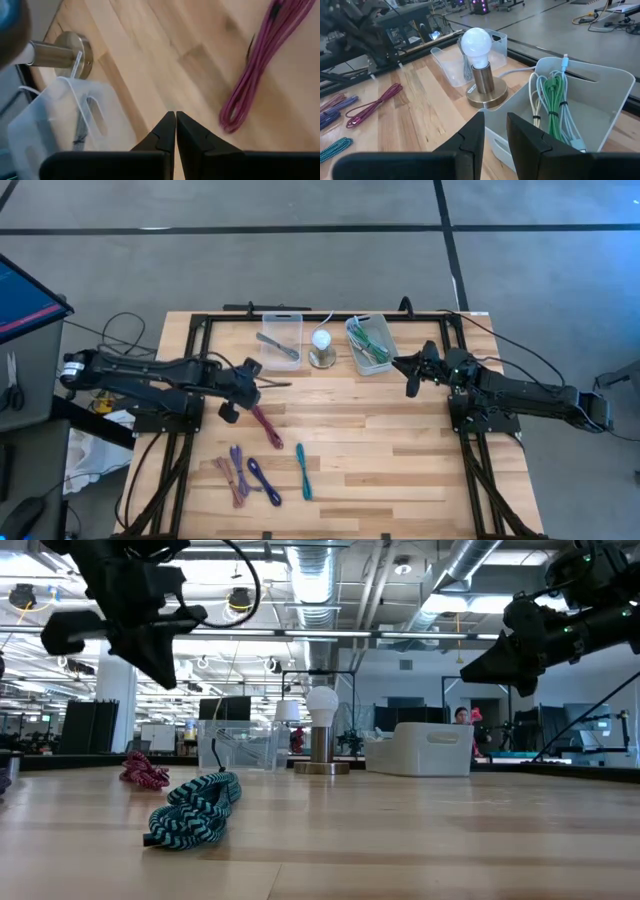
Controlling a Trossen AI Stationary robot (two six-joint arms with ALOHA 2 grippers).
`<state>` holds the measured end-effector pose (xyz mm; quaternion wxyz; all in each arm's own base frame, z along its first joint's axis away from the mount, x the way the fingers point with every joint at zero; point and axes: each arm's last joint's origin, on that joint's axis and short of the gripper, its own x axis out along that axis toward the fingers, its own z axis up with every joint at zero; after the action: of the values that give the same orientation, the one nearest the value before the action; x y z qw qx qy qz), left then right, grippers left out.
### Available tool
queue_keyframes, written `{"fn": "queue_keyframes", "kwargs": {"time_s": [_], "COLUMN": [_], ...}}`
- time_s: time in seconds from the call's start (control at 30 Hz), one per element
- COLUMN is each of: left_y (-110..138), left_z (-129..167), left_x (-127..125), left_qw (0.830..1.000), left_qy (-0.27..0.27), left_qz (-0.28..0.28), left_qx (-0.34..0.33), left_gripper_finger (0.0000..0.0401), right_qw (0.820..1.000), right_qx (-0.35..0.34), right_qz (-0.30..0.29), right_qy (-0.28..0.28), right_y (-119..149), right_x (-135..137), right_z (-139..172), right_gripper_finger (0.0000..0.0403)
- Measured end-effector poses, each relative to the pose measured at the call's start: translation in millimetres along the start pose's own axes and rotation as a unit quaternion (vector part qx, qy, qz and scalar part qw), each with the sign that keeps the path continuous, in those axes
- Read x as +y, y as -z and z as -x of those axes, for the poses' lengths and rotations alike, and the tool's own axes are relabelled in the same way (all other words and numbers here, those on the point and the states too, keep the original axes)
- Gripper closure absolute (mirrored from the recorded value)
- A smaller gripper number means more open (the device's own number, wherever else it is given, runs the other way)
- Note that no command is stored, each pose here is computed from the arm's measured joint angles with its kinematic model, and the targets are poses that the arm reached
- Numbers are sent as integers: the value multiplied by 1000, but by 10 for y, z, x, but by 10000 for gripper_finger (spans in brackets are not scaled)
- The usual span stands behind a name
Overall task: Pick & Place USB Port
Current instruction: Put the pink black charger cable into the transparent bin
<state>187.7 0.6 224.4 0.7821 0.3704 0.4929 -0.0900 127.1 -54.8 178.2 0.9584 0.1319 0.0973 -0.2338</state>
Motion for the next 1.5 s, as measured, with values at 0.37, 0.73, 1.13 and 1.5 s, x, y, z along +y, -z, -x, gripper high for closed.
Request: {"fn": "queue_keyframes", "kwargs": {"time_s": [0.37,0.73,1.13,1.5], "left_y": [-74,-209,-303,-399], "left_z": [-190,-137,-445,-699], "left_x": [-64,-193,-331,-372], "left_qw": [997,993,988,987], "left_qy": [-9,84,118,129], "left_qz": [37,79,84,84], "left_qx": [63,-15,48,45], "left_gripper_finger": [321,276,198,197], "right_qw": [1000,1000,1000,999], "right_qx": [2,10,17,40], "right_qz": [7,10,11,12], "right_qy": [2,18,17,22], "right_y": [5,22,35,79], "right_x": [-2,-14,-16,-26], "right_z": [0,0,0,3], "right_gripper_finger": [327,327,327,327]}}
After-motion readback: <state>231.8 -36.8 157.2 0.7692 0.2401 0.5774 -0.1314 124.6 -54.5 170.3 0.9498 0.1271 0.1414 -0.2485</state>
